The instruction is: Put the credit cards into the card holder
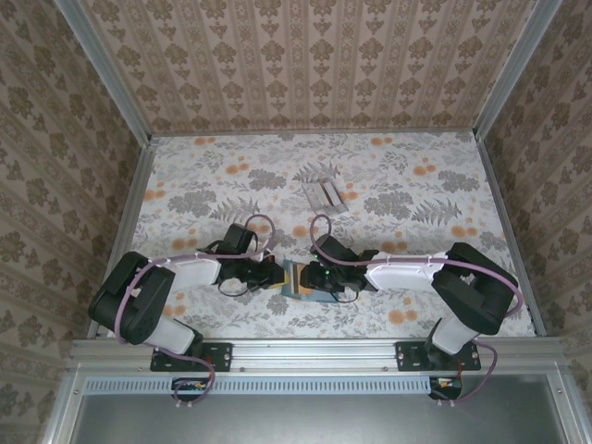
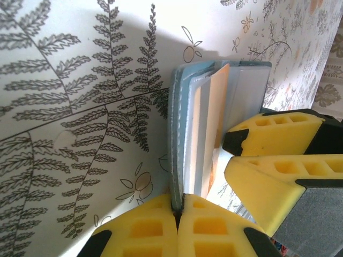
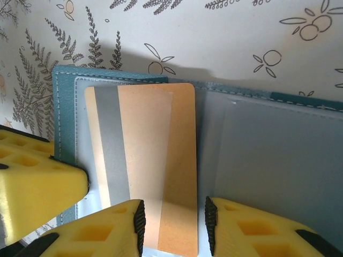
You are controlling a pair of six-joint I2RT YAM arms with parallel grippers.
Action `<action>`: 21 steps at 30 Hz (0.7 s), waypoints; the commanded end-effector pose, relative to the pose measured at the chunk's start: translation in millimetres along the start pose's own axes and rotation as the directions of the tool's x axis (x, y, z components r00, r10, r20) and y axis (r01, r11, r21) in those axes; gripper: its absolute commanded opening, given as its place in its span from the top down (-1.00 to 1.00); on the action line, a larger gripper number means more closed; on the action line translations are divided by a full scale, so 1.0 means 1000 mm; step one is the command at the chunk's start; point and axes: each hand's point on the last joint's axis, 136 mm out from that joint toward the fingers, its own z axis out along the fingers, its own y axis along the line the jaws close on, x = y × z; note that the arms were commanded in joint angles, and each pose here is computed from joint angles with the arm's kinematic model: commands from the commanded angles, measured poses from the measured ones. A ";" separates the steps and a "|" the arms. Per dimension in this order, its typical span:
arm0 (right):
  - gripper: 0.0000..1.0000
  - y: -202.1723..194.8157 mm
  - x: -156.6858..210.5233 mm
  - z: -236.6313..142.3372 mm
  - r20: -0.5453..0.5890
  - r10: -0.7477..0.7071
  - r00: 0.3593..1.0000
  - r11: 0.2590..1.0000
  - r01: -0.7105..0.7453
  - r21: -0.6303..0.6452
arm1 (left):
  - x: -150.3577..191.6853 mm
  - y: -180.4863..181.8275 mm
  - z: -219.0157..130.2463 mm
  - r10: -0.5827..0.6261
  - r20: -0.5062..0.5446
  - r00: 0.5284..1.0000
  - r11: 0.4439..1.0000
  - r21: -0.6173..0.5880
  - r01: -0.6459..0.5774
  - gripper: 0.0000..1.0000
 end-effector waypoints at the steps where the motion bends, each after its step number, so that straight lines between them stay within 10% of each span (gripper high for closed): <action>1: 0.24 -0.001 0.006 0.004 -0.045 0.023 0.999 0.999 -0.022 0.028 | -0.004 0.001 0.001 -0.011 0.037 0.999 1.000 -0.002 0.011 1.00; 21: 0.45 0.034 0.011 0.008 -0.092 0.020 0.996 0.993 -0.030 -0.113 | -0.007 0.005 0.001 -0.037 0.079 0.996 0.999 0.003 0.037 0.86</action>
